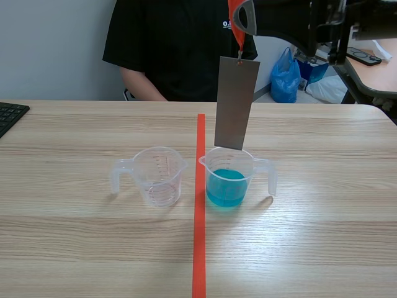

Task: Do the redox reaction experiment.
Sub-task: 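Raise the plate and point at it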

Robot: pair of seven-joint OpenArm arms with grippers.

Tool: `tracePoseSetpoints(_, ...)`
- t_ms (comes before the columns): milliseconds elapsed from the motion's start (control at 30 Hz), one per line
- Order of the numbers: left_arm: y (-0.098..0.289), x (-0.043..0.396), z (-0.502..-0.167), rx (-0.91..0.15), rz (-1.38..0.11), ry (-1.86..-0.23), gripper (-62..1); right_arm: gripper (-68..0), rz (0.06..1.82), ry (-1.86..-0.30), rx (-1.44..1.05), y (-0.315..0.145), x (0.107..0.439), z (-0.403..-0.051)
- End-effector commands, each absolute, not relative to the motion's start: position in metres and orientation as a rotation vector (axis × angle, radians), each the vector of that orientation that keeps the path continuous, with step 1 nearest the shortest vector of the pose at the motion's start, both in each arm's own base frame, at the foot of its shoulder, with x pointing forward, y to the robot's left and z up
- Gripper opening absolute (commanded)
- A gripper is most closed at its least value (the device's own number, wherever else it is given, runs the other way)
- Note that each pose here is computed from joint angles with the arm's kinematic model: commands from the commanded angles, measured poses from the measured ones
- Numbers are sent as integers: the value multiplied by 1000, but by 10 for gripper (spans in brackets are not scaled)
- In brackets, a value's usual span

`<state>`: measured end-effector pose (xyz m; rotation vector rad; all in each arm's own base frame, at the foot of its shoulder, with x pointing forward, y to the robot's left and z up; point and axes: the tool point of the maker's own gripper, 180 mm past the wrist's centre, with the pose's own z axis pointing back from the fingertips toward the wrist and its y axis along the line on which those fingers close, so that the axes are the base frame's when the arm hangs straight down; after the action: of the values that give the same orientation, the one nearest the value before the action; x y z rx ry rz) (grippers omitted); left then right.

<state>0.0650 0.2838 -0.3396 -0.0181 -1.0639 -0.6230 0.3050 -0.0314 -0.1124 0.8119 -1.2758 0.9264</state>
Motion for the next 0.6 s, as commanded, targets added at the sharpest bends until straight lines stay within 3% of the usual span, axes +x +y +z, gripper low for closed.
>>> tracePoseSetpoints(0,281,71,-335,-81,-630,-1069,-569,-658,934,-1323,819,-34,305,-97)
tracePoseSetpoints(300,264,160,-291,-414,-631,-1159,-569,-658,934,-1323,819,-34,305,-97)
tracePoseSetpoints(567,238,236,-258,-466,-701,-1220,-569,-658,935,-1322,819,-34,305,-97)
